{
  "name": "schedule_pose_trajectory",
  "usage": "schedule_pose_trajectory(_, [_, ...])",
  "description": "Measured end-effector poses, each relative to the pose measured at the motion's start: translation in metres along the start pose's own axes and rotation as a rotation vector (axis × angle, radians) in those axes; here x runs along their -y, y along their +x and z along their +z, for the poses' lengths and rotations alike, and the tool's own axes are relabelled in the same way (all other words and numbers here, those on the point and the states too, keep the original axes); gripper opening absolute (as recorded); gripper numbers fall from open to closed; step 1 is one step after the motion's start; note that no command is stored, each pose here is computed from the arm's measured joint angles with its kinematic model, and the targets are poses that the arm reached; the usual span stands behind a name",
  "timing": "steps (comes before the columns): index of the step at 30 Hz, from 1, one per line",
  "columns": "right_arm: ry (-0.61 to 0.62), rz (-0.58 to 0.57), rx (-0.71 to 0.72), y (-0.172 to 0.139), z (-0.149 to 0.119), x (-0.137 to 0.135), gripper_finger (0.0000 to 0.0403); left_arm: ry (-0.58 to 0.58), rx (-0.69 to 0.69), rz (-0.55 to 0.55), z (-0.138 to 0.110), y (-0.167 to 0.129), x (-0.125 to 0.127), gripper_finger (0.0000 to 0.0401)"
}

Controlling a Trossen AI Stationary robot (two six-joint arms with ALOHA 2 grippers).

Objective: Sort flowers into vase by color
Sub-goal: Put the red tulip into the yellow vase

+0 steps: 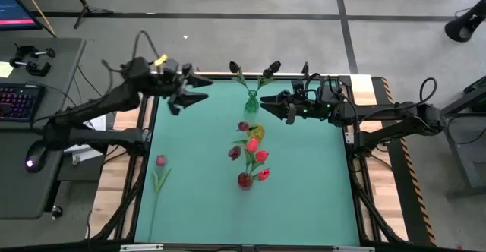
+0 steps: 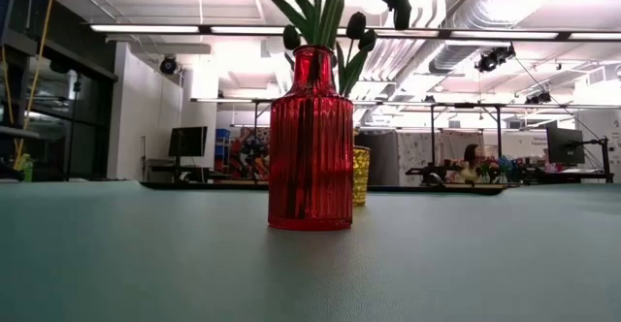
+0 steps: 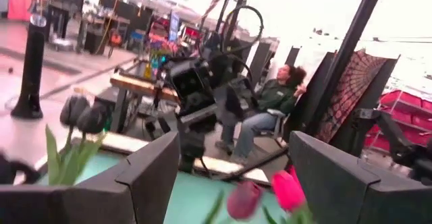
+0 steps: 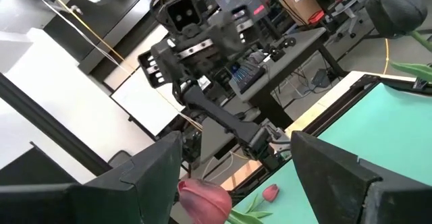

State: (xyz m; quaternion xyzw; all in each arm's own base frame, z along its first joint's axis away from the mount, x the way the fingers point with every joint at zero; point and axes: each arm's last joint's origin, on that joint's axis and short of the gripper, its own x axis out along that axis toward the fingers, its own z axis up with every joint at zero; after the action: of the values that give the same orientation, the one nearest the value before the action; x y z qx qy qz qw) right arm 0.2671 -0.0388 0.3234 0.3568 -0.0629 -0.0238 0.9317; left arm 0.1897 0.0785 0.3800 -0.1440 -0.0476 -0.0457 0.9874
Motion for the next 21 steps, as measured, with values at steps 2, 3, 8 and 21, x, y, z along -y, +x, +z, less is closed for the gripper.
schedule_pose_trajectory(2, [-0.008, 0.0, 0.0, 0.0, 0.0, 0.0, 0.0265, -0.028, -0.035, 0.011, 0.0, -0.014, 0.01, 0.0266])
schedule_pose_trajectory(3, [-0.01, 0.0, 0.0, 0.0, 0.0, 0.0, 0.0265, -0.05, -0.055, 0.027, -0.001, -0.021, 0.015, 0.0266])
schedule_pose_trajectory(8, [-0.008, -0.017, -0.018, 0.0, -0.002, 0.002, 0.0265, -0.298, -0.255, 0.198, -0.023, -0.054, 0.034, 0.0266])
schedule_pose_trajectory(21, [0.001, -0.125, -0.137, -0.002, -0.013, 0.012, 0.0265, -0.93, -1.079, 0.915, -0.131, -0.092, 0.056, 0.0266])
